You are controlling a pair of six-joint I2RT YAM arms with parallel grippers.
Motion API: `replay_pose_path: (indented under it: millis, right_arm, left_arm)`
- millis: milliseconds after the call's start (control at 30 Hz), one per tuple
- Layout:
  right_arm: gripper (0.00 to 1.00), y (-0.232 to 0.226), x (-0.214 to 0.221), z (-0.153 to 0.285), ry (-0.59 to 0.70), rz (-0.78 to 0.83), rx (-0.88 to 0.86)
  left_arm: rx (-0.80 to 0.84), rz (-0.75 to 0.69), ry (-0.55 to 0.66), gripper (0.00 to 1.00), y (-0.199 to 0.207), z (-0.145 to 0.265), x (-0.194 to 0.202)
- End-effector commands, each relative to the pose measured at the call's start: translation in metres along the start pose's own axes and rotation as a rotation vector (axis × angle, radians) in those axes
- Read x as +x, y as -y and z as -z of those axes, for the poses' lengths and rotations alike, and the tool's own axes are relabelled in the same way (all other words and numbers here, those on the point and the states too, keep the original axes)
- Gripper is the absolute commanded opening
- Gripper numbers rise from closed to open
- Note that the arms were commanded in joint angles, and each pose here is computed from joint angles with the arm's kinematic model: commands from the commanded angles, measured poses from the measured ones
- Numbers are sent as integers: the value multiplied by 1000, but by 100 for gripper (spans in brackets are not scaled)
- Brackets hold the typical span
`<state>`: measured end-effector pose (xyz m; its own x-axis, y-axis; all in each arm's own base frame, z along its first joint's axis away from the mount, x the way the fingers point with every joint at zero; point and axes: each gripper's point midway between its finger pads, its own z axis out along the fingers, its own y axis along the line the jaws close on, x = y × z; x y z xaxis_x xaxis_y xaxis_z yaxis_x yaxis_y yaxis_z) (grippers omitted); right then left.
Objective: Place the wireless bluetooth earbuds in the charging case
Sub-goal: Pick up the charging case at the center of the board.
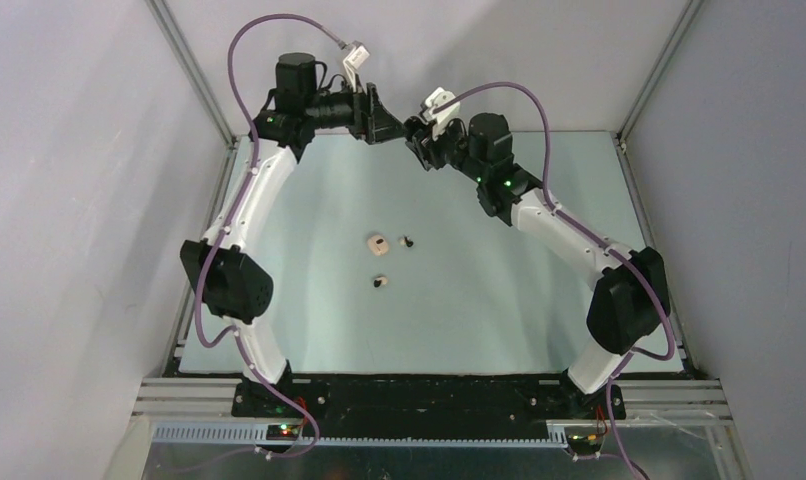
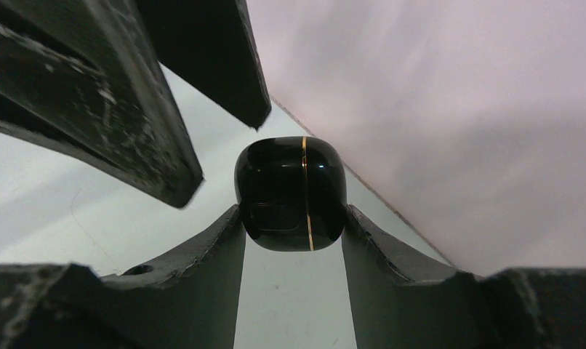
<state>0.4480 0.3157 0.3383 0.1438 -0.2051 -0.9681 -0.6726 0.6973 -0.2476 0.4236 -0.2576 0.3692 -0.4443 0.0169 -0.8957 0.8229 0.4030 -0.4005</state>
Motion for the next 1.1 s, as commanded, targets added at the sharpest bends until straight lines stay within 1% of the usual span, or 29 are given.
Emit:
replay_pose_path:
  millis: [0, 200, 300, 433, 467, 500, 533, 600, 633, 667, 700, 733, 767, 800, 833, 867, 900, 933, 967, 1000, 1033, 1067]
  right_arm:
    - [16, 2, -48, 8, 141, 78, -2]
    - [16, -7, -51, 12, 154, 96, -19]
    - [16, -13, -52, 15, 158, 104, -31]
    - [16, -20, -49, 18, 152, 119, -48]
    - [16, -21, -51, 20, 156, 120, -49]
    - [16, -22, -50, 20, 152, 118, -49]
    - [16, -23, -51, 22, 155, 117, -50]
    - [16, -24, -52, 24, 155, 117, -48]
    - [16, -24, -51, 24, 151, 115, -43]
    - [19, -24, -53, 25, 152, 113, -41]
    - [23, -24, -51, 26, 145, 113, -36]
    - [34, -24, -51, 27, 137, 114, -35]
    - [40, -23, -52, 30, 133, 117, -32]
    - [59, -26, -45, 32, 98, 120, -45]
    - [67, -26, -50, 37, 93, 127, -56]
    - [77, -28, -42, 42, 37, 132, -78]
    - [83, -28, -43, 50, 20, 130, -103]
    - [85, -31, -33, 60, -49, 104, -134]
    - [87, -28, -36, 70, -63, 85, -154]
    - [88, -34, -35, 81, -109, 40, -197]
    - [88, -30, -36, 90, -129, 15, -212]
    - [88, -32, -38, 102, -180, -29, -243]
  left_arm:
    - [12, -17, -3, 73, 5, -4, 3]
    - [-18, -26, -15, 64, 3, -11, 10]
    - [-25, -24, -19, 58, 3, -12, 13]
    - [-23, -28, -22, 55, 6, -12, 14]
    - [-21, -29, -23, 53, 7, -12, 14]
    - [-16, -31, -25, 48, 8, -12, 15]
    - [-12, -34, -25, 46, 10, -12, 16]
    - [-6, -39, -28, 37, 13, -12, 17]
    - [-2, -42, -30, 30, 15, -12, 18]
    - [2, -41, -32, 26, 16, -13, 19]
    - [6, -42, -34, 18, 17, -12, 20]
    - [9, -41, -35, 10, 18, -12, 21]
    - [16, -38, -35, 7, 20, -12, 20]
    - [28, -36, -36, 2, 23, -11, 20]
    - [39, -33, -35, 1, 25, -10, 19]
    - [72, -34, -37, 0, 31, -9, 19]
    - [91, -44, -37, 0, 35, -7, 19]
    - [127, -52, -40, 0, 42, -5, 19]
    - [145, -76, -43, 0, 45, -3, 22]
    - [205, -130, -40, 2, 59, 2, 22]
    - [228, -142, -52, 3, 60, 3, 30]
    - [268, -210, -40, 4, 71, 10, 29]
